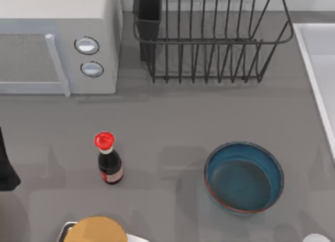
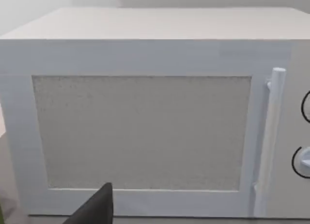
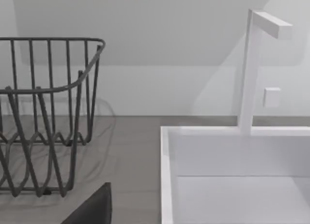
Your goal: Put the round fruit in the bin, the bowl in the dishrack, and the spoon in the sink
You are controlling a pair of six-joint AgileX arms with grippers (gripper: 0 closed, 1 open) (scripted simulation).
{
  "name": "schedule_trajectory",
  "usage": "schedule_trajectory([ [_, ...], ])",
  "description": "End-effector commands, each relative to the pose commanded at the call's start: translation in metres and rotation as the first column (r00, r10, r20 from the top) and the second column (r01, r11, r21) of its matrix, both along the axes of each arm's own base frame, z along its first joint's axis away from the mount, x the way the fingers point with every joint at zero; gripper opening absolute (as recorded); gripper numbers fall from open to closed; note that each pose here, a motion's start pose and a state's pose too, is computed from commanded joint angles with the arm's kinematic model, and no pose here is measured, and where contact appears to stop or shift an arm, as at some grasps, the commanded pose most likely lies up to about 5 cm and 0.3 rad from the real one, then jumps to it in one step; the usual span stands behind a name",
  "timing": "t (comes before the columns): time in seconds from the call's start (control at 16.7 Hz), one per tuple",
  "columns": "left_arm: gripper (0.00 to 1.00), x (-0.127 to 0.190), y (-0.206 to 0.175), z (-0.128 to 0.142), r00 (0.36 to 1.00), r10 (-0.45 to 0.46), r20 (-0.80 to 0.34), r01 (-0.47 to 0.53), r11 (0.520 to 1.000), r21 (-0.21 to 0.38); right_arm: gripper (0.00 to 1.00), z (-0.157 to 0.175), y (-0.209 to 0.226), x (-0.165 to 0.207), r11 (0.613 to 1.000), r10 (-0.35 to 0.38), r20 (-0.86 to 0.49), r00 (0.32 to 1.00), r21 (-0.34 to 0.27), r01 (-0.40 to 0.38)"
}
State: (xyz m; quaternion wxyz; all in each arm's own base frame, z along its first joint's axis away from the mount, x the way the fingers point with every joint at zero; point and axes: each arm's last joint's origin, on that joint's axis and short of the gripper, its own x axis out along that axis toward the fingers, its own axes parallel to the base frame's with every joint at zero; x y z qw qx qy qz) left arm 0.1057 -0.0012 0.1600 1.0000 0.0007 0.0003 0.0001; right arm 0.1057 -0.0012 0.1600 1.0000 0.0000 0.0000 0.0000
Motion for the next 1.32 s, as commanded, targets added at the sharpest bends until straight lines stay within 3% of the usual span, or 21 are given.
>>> schedule_trajectory([
  [0.48, 1.00, 0.000, 0.000, 0.000, 1.000, 0.000, 0.001, 0.000, 1.000, -0.001, 1.00, 0.006, 0.001, 0.000, 1.000, 0.013, -0.032, 0.999, 0.012, -0.012],
  [0.66, 1.00, 0.000, 0.000, 0.000, 1.000, 0.000, 0.001, 0.000, 1.000, -0.001, 1.00, 0.027, 0.007, 0.002, 0.997, 0.061, -0.148, 0.987, 0.056, -0.053],
  [0.84, 1.00, 0.000, 0.000, 0.000, 1.000, 0.000, 0.001, 0.000, 1.000, -0.001, 1.00, 0.057, 0.017, 0.014, 0.988, 0.129, -0.347, 0.929, 0.120, -0.092],
  [1.02, 1.00, 0.000, 0.000, 0.000, 1.000, 0.000, 0.001, 0.000, 1.000, -0.001, 1.00, 0.077, 0.034, 0.043, 0.981, 0.180, -0.613, 0.769, 0.174, -0.090],
  [1.14, 1.00, 0.000, 0.000, 0.000, 1.000, 0.000, 0.001, 0.000, 1.000, -0.001, 1.00, 0.082, 0.051, 0.069, 0.981, 0.185, -0.775, 0.605, 0.183, -0.066],
  [1.32, 1.00, 0.000, 0.000, 0.000, 1.000, 0.000, 0.001, 0.000, 1.000, -0.001, 1.00, 0.078, 0.081, 0.108, 0.989, 0.145, -0.931, 0.336, 0.146, -0.022],
])
